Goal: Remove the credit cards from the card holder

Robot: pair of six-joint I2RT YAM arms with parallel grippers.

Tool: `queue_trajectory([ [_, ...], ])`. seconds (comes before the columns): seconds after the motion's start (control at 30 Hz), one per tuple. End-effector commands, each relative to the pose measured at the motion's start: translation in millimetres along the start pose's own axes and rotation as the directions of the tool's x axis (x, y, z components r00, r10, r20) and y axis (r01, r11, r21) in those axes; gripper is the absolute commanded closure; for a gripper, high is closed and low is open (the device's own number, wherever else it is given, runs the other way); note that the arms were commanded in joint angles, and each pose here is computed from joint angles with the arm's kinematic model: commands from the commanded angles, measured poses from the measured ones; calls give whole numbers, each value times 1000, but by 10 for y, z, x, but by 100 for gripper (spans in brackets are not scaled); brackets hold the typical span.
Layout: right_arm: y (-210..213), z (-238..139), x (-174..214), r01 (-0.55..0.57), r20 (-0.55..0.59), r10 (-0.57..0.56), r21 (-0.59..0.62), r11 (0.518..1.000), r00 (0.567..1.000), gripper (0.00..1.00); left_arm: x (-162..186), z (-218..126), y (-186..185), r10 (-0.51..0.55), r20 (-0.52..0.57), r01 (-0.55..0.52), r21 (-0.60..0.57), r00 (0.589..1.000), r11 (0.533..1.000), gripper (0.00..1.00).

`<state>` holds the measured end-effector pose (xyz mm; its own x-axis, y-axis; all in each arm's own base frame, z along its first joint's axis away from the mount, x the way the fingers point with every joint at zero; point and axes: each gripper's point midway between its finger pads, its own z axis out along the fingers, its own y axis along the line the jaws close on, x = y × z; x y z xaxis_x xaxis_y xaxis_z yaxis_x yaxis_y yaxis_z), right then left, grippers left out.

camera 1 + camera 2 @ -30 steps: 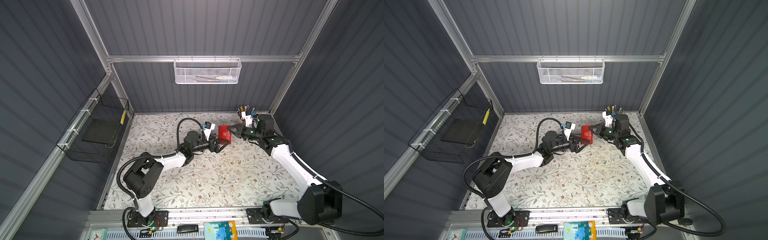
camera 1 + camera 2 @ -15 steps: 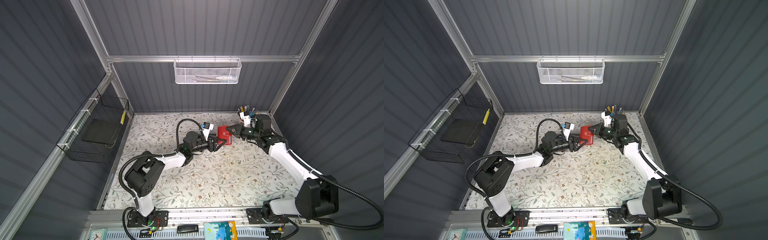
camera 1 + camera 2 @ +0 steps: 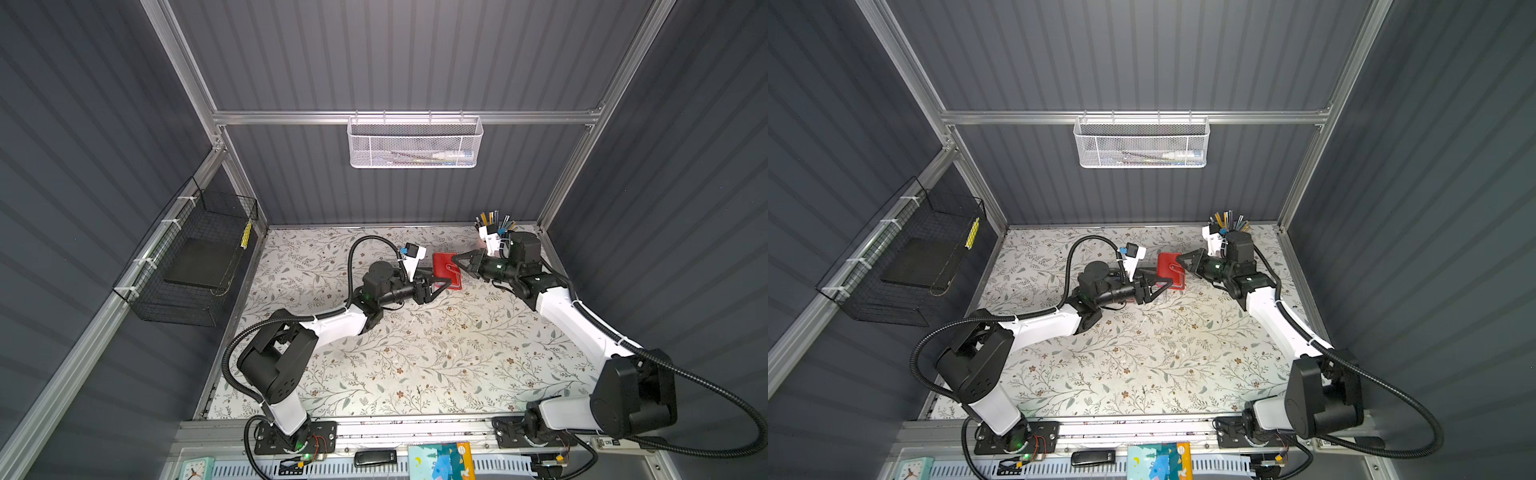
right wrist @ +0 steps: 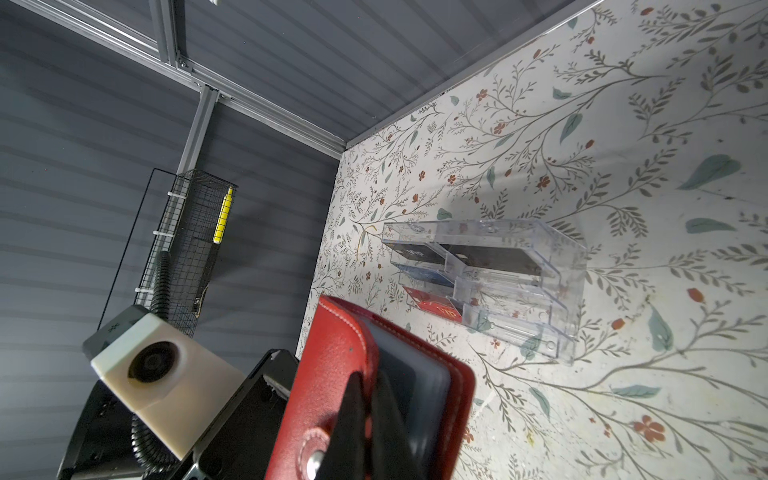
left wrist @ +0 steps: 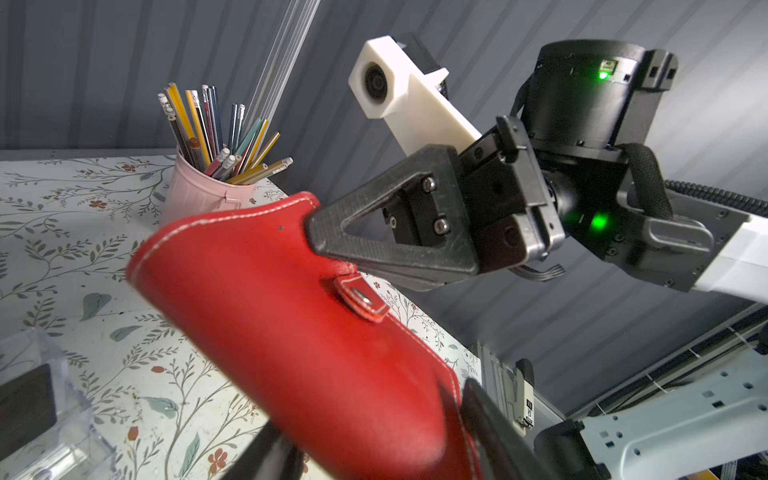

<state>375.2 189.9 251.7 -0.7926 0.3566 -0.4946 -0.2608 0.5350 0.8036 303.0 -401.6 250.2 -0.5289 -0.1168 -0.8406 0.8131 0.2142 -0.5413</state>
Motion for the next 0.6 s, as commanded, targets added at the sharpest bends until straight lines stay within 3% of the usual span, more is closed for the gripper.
queue_trajectory([
  [0.0, 124, -53, 43, 54, 7, -53, -50, 997, 999, 100, -151, -23, -163, 67, 31, -68, 25, 997, 997, 44],
  [0.13, 162, -87, 52, 81, 23, -79, -66, 995, 997, 100, -129, -17, -133, 61, 24, -61, 12, 998, 998, 47],
  [0.37, 235, -146, 78, 136, 47, -132, -94, 986, 990, 100, -130, -14, -89, 44, 18, -43, -15, 999, 999, 35],
  [0.57, 240, -164, 101, 163, 51, -159, -97, 982, 986, 100, -170, 0, -82, 32, 26, -31, -22, 999, 999, 42],
])
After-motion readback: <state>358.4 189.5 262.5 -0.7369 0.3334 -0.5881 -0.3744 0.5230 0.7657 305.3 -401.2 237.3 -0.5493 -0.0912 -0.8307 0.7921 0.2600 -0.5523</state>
